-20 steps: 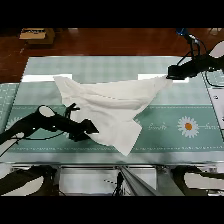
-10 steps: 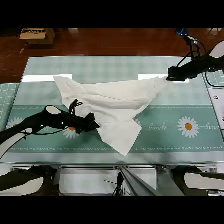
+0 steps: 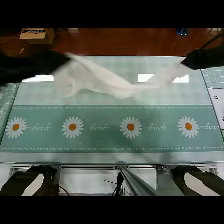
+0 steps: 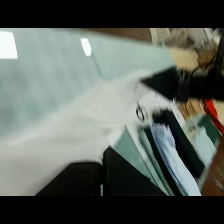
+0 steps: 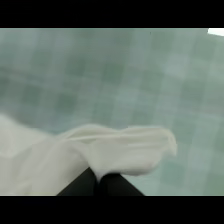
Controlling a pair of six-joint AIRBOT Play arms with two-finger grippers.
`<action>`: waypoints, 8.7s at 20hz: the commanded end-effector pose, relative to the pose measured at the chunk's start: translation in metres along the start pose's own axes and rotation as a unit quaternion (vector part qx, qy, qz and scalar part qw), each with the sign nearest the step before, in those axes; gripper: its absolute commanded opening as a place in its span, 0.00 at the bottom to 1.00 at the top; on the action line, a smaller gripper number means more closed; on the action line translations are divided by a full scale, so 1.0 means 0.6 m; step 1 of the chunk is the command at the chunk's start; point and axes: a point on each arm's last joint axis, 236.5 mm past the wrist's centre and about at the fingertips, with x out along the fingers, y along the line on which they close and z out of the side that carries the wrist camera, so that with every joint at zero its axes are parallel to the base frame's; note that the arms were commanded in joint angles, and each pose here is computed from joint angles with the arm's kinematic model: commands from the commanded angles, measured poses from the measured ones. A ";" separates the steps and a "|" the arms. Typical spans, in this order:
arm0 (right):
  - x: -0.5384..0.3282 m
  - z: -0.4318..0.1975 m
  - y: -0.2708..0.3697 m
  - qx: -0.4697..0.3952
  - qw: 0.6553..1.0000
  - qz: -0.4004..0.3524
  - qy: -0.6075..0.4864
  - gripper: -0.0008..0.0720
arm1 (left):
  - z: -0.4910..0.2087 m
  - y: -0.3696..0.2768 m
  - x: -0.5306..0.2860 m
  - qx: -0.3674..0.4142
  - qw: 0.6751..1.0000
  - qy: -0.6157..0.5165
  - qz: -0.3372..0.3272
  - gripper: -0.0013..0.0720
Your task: Fold the shirts.
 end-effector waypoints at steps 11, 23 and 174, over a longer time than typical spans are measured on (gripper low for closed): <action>-0.564 0.089 0.149 0.023 0.884 -0.005 -0.466 0.05 | 0.181 -0.303 -0.315 0.349 0.882 -0.275 0.158 0.04; -0.502 -0.185 0.052 0.053 0.979 -0.173 -0.093 0.05 | -0.079 -0.231 -0.302 0.161 0.963 0.036 0.215 0.04; 0.416 0.011 -0.174 0.134 0.990 -0.035 0.020 0.05 | -0.168 0.674 0.136 -0.090 0.926 0.149 0.336 0.04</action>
